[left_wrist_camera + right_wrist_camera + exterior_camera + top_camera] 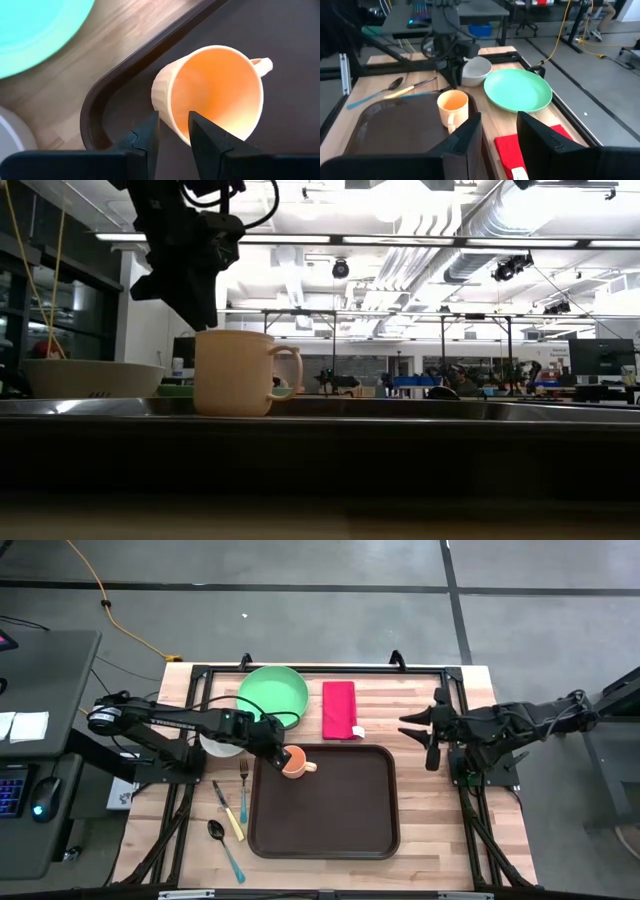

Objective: Set up tray
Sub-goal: Put the orange mug on the black serving tray

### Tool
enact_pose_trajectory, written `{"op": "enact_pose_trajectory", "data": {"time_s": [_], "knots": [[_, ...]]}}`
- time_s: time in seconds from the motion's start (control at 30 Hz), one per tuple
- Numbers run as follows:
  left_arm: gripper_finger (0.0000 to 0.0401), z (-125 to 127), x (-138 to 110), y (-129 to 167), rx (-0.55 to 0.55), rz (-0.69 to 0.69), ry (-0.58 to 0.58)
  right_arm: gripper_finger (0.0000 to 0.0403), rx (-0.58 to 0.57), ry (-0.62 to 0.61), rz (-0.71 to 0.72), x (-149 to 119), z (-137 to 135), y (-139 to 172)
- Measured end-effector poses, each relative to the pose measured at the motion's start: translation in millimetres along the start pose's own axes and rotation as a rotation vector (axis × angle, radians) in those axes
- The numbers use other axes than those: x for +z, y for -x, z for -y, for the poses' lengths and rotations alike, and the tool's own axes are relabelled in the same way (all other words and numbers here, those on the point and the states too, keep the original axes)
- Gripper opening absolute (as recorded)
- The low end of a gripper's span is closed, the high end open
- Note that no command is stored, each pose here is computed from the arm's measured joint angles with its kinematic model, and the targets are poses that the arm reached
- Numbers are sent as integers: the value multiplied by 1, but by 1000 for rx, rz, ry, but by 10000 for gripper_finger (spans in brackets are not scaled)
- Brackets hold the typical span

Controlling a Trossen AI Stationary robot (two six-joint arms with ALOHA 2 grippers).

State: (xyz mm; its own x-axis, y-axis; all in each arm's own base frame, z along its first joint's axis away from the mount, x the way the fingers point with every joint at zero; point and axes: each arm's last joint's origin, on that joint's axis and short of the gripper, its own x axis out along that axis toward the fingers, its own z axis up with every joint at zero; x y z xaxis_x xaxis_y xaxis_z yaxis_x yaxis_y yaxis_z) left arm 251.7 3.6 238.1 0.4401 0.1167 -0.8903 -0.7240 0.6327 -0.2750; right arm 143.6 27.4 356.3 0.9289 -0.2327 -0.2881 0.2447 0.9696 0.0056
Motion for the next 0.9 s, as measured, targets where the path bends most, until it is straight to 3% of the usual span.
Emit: {"op": "enact_pose_trajectory", "data": {"time_s": [0.27,0.9], "knots": [[136,1,0,-4,4,-20,4,103,22,-62,103,-18,7,7],[136,3,1,-4,-23,-13,21,103,46,-135,184,-73,13,0]]}}
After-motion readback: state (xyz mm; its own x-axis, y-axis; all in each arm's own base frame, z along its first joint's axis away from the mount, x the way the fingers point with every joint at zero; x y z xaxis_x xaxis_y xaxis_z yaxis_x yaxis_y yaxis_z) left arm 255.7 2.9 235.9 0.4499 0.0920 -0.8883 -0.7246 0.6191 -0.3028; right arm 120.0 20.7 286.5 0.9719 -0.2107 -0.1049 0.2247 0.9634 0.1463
